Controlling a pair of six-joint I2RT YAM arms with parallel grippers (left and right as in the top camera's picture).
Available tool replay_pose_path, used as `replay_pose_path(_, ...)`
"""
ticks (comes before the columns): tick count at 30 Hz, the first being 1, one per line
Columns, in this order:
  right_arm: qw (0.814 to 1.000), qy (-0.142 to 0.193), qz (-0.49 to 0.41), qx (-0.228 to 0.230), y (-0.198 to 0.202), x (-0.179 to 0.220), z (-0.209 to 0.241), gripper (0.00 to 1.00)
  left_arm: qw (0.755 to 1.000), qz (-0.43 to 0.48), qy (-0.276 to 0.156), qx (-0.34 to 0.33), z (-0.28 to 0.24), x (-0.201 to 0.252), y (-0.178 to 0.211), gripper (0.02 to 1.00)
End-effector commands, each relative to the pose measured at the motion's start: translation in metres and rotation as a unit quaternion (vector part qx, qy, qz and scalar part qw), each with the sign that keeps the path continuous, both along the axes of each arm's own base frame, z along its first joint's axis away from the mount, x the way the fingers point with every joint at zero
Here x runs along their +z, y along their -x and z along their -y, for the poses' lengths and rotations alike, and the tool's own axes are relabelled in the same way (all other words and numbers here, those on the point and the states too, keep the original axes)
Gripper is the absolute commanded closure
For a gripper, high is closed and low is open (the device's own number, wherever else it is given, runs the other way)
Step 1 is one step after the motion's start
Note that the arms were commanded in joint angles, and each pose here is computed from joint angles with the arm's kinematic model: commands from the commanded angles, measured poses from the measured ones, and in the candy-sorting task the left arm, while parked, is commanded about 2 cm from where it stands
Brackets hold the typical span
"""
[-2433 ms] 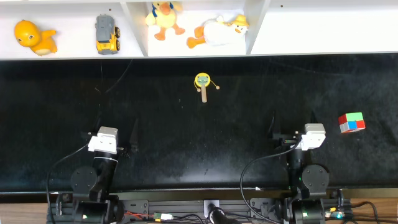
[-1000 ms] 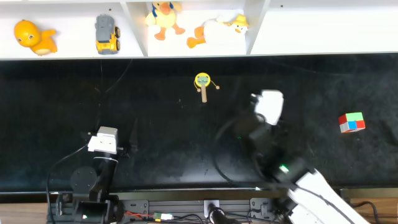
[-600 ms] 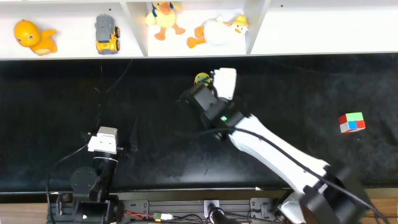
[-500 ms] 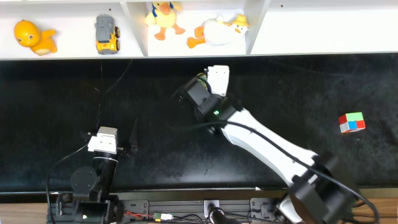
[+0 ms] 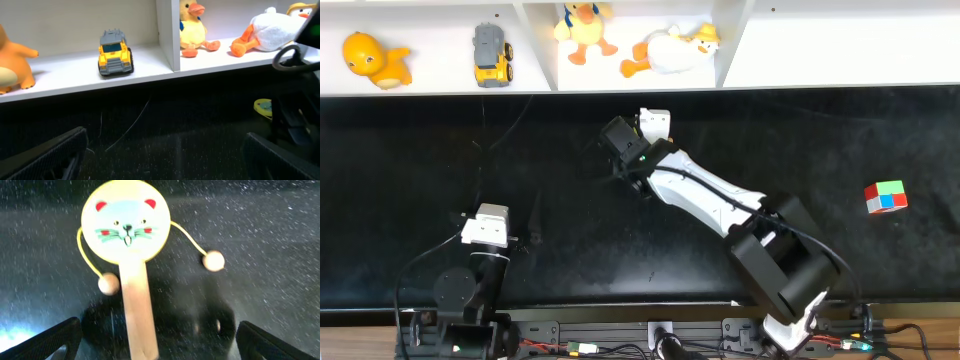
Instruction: Store Toys
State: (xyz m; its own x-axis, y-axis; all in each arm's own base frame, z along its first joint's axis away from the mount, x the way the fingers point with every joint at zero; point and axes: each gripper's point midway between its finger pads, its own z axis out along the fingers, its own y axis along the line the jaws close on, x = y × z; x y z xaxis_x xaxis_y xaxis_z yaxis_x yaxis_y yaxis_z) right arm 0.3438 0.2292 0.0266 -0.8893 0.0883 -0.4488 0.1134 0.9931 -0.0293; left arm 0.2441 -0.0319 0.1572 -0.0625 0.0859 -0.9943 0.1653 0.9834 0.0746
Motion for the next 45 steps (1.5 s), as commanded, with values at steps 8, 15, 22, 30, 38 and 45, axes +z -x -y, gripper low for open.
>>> replay_pose_path(8, 1.000, -0.025, -0.017, -0.001, -0.006, -0.011, -0.011, 0.652, 1.000, 0.003, -0.007, -0.002, 0.001, 0.001, 0.001, 0.020)
replay_pose_path(15, 0.999, -0.037, -0.026, 0.005, -0.002, -0.009, -0.015, 0.958, 1.000, 0.004, -0.007, -0.002, 0.001, 0.001, 0.001, 0.023)
replay_pose_path(22, 0.999, -0.013, -0.020, 0.032, 0.011, 0.032, 0.023, 0.958, 1.000, 0.004, -0.007, -0.002, 0.001, 0.001, 0.001, 0.023)
replay_pose_path(30, 0.999, 0.001, 0.027, 0.029, 0.043, 0.082, 0.129, 0.958, 1.000, 0.004, -0.007, -0.002, 0.001, 0.001, 0.001, 0.020)
replay_pose_path(38, 0.997, 0.029, 0.052, 0.047, 0.023, 0.121, 0.221, 0.958, 1.000, 0.004, -0.007, -0.002, 0.001, 0.001, 0.001, 0.020)
replay_pose_path(45, 0.989, 0.039, 0.095, 0.107, -0.043, 0.141, 0.229, 0.958, 1.000, 0.003, -0.007, -0.002, 0.001, 0.001, 0.001, 0.020)
